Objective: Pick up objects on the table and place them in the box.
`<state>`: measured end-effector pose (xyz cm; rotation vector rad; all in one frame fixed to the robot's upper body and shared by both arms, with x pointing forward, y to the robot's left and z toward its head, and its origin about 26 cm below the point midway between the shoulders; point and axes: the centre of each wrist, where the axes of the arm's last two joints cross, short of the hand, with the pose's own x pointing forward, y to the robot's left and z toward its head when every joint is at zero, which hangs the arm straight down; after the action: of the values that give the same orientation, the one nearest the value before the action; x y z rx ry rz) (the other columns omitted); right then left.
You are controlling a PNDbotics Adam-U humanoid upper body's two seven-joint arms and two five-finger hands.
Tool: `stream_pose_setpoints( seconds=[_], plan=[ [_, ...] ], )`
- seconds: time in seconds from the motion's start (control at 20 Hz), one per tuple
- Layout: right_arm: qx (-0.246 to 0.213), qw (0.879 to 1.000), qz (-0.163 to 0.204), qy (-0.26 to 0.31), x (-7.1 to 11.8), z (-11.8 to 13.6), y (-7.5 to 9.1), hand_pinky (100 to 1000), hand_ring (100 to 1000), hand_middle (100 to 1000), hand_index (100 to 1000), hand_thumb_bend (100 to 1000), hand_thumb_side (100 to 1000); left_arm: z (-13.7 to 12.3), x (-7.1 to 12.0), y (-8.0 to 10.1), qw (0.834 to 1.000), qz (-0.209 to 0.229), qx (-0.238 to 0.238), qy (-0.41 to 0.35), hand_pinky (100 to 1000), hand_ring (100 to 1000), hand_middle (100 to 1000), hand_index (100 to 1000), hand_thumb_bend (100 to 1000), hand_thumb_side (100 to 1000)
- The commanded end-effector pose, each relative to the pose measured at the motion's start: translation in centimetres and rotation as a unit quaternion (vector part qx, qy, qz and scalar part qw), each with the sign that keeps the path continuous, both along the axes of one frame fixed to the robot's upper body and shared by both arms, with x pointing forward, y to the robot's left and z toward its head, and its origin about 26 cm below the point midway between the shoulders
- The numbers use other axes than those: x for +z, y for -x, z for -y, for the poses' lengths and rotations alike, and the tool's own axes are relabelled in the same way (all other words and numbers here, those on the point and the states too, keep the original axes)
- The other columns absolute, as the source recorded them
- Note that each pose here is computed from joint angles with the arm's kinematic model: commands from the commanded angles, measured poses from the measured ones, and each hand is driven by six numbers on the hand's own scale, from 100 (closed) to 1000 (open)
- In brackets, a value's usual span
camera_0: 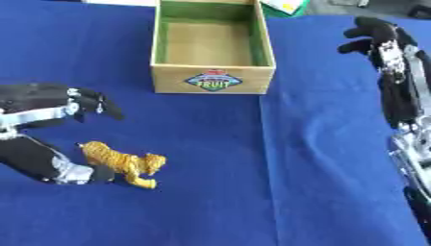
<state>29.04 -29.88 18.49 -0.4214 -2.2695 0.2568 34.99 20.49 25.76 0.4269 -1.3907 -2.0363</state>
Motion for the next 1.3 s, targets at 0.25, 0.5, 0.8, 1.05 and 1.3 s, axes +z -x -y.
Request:
stream_pose_setpoints(
  seconds=[0.25, 0.5, 0.8, 1.05, 1.3],
  plan=[
    [0.006, 1.000, 0.011, 0.005, 0.6, -0.1, 0.2, 836, 647, 669, 817, 100, 892, -0.3, -1.1, -2.3, 0.999, -0.022, 0.021, -0.028, 757, 910, 867, 944, 514, 670],
    [0.006, 1.000, 0.009, 0.004, 0.6, -0.1, 0.2, 836, 645, 668, 818, 100, 898, -0.5, -2.2, -3.4, 0.998, -0.033, 0.022, -0.040, 751, 901, 845, 930, 511, 659],
    [0.008, 1.000, 0.007, 0.004, 0.6, -0.2, 0.2, 836, 642, 665, 818, 100, 903, -0.1, -2.5, -3.5, 0.998, -0.027, 0.009, -0.049, 722, 861, 771, 862, 500, 609],
    [0.008, 1.000, 0.005, 0.003, 0.5, -0.2, 0.2, 837, 640, 664, 818, 100, 903, 0.3, -2.2, -3.1, 0.998, -0.008, -0.005, -0.055, 693, 821, 716, 821, 448, 542],
    [0.009, 1.000, 0.001, 0.006, 0.5, -0.2, 0.3, 838, 640, 664, 819, 100, 916, 0.8, -1.7, -2.3, 0.998, 0.040, -0.018, -0.046, 657, 778, 663, 784, 324, 437]
  ],
)
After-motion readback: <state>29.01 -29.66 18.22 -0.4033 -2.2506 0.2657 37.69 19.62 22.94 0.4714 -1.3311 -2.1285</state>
